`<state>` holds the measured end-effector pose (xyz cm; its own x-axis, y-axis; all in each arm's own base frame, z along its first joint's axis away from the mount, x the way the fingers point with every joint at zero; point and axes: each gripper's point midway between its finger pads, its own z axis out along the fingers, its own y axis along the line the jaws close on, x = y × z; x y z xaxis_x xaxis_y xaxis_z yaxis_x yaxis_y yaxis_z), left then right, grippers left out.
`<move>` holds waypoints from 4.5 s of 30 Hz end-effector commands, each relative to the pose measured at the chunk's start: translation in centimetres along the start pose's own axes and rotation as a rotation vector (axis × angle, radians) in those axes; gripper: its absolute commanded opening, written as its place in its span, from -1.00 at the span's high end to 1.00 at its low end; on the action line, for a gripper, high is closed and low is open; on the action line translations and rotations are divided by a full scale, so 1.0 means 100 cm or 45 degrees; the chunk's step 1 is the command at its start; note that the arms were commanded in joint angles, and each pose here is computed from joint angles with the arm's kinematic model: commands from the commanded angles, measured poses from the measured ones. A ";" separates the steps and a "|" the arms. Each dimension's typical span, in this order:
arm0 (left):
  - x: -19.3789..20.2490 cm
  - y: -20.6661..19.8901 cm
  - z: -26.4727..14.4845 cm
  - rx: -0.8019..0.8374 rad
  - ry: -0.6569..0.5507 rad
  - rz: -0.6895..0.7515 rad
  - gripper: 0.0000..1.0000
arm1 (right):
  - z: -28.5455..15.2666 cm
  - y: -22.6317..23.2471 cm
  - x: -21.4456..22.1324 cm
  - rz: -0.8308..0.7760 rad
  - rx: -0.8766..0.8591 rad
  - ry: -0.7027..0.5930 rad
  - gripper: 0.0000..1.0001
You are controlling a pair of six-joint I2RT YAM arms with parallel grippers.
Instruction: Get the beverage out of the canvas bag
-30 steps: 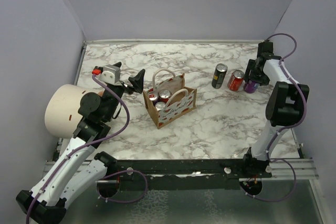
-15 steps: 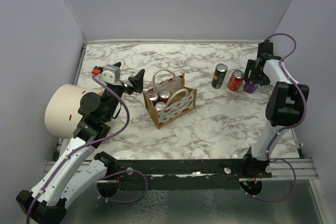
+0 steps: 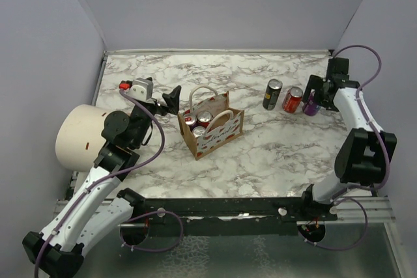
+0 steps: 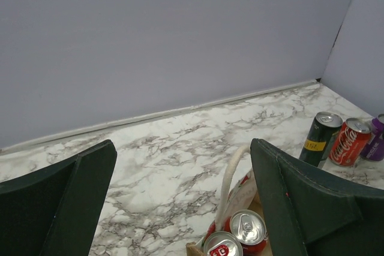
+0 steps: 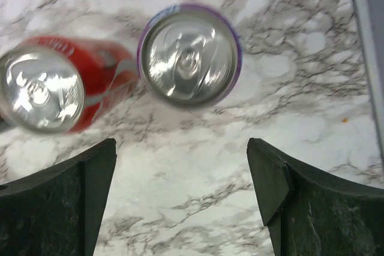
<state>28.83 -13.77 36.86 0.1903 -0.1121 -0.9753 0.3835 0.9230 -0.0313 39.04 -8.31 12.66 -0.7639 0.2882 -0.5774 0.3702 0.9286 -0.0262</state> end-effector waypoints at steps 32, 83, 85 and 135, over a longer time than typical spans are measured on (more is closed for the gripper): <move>0.008 0.009 0.008 -0.033 0.012 -0.012 -0.94 | -0.241 0.269 0.049 -0.463 -1.010 -0.239 -0.37; 0.011 0.013 0.009 -0.058 0.023 0.000 -0.94 | -0.099 0.399 0.207 -0.982 -0.731 -0.017 -0.52; 0.013 0.013 0.009 -0.058 0.028 0.000 -0.94 | -0.098 0.400 0.208 -0.976 -0.735 -0.007 -0.48; 0.015 0.011 0.010 -0.049 0.037 -0.015 -0.94 | -0.200 0.342 0.205 -0.776 -1.056 0.022 0.95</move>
<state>30.45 -13.28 35.27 0.1458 -0.0962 -0.9846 0.3490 0.9363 -0.0398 27.28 30.91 15.73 -0.6917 -0.2499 -0.6775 -0.4659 0.8713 0.1543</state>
